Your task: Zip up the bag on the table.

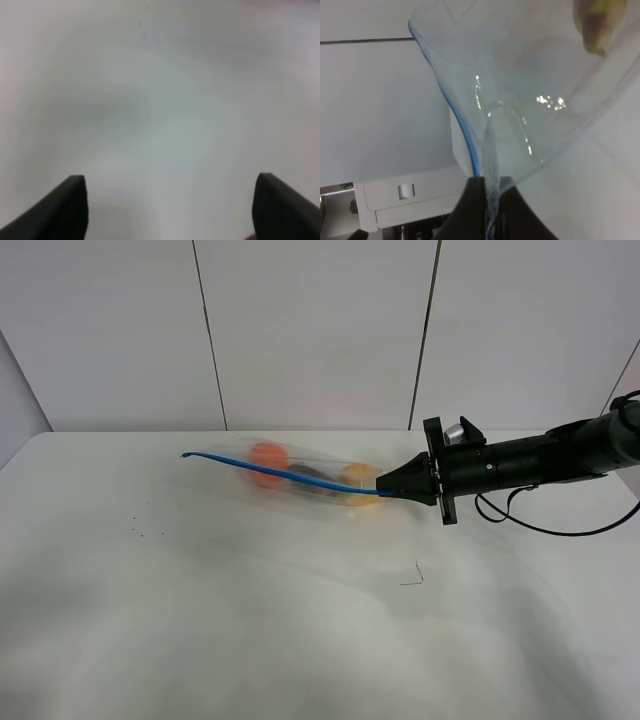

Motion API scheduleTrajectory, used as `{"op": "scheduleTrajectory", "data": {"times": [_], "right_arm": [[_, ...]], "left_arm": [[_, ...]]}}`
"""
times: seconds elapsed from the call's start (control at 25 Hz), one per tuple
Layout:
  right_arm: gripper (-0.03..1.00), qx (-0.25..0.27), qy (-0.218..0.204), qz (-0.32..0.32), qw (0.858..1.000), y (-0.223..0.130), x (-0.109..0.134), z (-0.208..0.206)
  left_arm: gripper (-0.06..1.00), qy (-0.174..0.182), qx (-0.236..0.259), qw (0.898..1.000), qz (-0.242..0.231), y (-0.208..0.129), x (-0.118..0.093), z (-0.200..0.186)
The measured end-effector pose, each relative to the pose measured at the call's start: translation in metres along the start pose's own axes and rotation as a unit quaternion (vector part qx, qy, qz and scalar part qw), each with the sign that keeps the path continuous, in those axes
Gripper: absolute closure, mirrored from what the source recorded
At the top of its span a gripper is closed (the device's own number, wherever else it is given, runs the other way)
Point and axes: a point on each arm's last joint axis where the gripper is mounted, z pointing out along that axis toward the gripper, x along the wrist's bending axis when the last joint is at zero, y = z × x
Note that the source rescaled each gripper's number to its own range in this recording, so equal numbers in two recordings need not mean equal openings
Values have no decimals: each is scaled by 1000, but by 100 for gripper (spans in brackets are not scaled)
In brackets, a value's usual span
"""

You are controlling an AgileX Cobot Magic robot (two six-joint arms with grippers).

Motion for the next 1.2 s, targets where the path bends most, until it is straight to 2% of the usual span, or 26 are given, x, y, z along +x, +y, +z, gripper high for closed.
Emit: {"op": "scheduleTrajectory", "data": {"times": [0.12, 0.32, 0.44, 0.52, 0.68, 0.8, 0.92, 1.04, 1.2], "right_arm": [[79, 0, 0, 6, 1000, 0, 0, 0], [37, 1, -1, 11, 1000, 0, 0, 0], [23, 5, -10, 14, 1000, -1, -2, 0], [19, 11, -26, 20, 999, -2, -4, 0], [18, 46, -93, 7, 995, 5, -4, -4], [17, 69, -151, -7, 986, 15, 2, -11], [17, 81, -225, -14, 971, 30, 11, -22], [17, 91, -325, -31, 941, 45, 21, -39], [17, 65, -443, -65, 892, 60, 38, -66]], "left_arm": [[-2, 0, -3, 1000, -1, 0, 0, -1], [-2, 0, -3, 1000, -2, 0, 0, -1], [-2, 0, -3, 1000, -2, 0, 0, -1], [-2, -2, -3, 1000, -1, 0, 0, -1], [-2, -23, -4, 1000, 10, 0, 0, -1], [-2, -27, -4, 1000, 12, 0, 0, -1], [-2, -27, -4, 1000, 12, 0, 0, -1], [-2, -27, -4, 1000, 12, 0, 0, -1], [-2, -27, -4, 1000, 12, 0, 0, -1]]}}
